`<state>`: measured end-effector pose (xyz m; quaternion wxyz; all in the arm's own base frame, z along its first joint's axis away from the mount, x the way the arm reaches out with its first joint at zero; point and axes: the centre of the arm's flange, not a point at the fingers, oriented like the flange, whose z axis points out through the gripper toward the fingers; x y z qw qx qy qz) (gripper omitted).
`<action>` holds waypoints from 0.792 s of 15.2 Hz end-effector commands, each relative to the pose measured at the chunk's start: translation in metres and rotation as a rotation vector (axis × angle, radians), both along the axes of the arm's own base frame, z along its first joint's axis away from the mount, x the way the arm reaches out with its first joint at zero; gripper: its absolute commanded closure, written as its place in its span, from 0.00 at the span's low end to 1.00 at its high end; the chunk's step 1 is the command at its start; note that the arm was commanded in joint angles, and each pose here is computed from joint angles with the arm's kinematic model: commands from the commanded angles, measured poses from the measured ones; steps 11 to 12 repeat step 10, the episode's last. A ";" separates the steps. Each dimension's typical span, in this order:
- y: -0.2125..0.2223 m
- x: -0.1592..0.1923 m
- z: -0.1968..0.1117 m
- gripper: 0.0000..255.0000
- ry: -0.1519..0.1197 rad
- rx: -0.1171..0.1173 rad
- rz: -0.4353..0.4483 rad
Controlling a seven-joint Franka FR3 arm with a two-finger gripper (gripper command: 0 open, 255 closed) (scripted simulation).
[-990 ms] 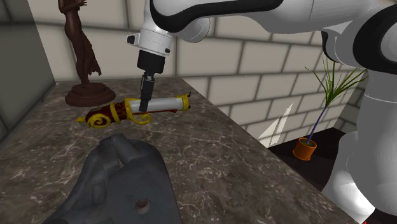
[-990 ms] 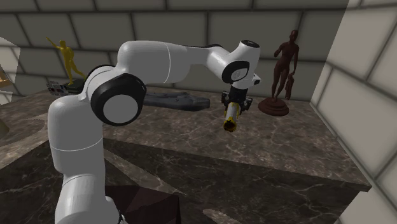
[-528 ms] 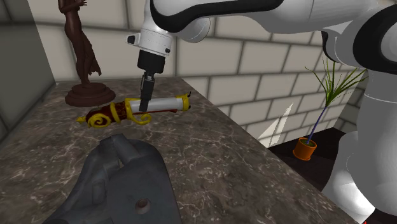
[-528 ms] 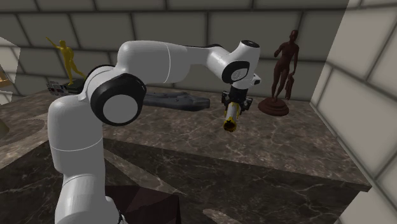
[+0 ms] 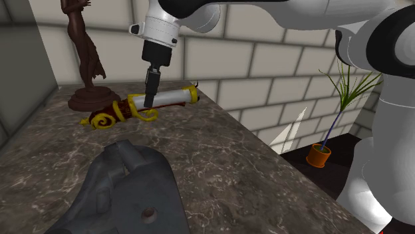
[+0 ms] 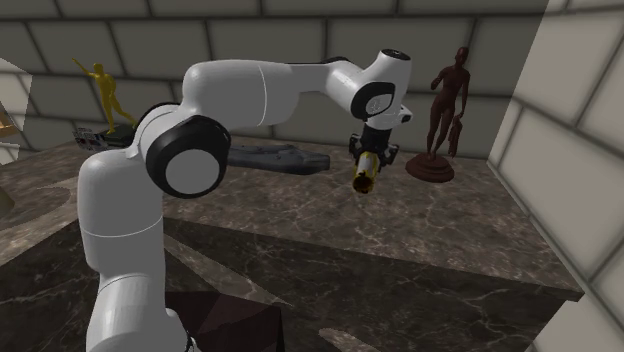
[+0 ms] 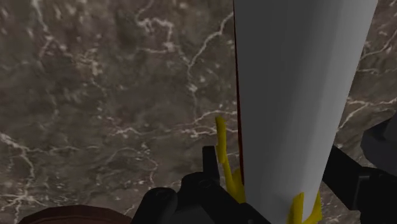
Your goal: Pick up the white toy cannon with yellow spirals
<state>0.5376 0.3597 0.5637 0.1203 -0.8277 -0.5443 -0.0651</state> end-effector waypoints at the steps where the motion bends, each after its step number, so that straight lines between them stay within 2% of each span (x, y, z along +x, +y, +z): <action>1: -0.001 -0.001 0.011 1.00 -0.001 0.001 0.000; 8: -0.001 -0.001 0.048 1.00 -0.001 0.001 0.000; 12: -0.001 -0.001 0.049 1.00 -0.001 0.001 0.000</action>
